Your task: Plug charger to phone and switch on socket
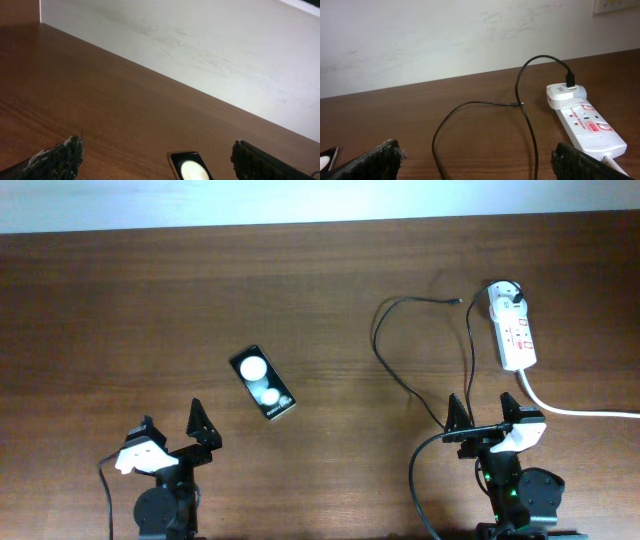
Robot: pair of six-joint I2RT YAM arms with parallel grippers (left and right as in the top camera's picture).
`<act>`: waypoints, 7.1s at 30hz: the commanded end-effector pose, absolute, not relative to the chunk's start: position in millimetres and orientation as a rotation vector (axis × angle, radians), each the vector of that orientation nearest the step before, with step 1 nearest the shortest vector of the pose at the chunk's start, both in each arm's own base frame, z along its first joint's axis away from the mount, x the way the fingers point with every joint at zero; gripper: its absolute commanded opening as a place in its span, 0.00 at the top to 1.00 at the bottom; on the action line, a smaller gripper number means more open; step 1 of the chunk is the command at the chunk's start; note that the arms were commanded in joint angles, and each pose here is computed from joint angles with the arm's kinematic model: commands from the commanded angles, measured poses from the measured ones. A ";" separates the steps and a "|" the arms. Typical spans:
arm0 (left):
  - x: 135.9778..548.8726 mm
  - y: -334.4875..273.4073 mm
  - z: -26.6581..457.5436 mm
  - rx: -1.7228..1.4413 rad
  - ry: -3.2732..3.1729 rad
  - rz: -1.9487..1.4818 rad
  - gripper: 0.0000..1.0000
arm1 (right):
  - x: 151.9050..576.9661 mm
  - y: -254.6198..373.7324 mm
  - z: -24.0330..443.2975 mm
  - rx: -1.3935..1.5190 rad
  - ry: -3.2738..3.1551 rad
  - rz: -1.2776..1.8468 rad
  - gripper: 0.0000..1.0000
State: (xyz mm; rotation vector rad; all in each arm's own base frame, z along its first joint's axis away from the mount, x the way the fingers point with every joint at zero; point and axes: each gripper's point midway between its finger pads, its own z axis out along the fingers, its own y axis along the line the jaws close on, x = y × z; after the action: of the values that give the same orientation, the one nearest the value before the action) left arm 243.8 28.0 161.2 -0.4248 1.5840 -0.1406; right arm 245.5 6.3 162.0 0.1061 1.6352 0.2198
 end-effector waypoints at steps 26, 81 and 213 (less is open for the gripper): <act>244.0 28.4 159.3 -0.430 1.585 -0.145 0.01 | 245.9 7.3 158.1 0.098 1.641 0.213 0.01; 277.9 -63.7 222.8 -0.328 2.684 -0.579 0.01 | 245.9 7.4 158.1 0.097 1.641 0.214 0.01; 246.9 -70.2 228.1 -0.828 2.751 -0.527 0.29 | 244.4 20.4 159.2 0.165 1.641 0.393 0.01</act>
State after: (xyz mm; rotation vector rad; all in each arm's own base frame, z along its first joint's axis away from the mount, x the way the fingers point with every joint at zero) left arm 248.1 -60.4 219.7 -0.8621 2.7505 -0.4331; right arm 245.6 8.3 161.6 0.1194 1.6366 0.2495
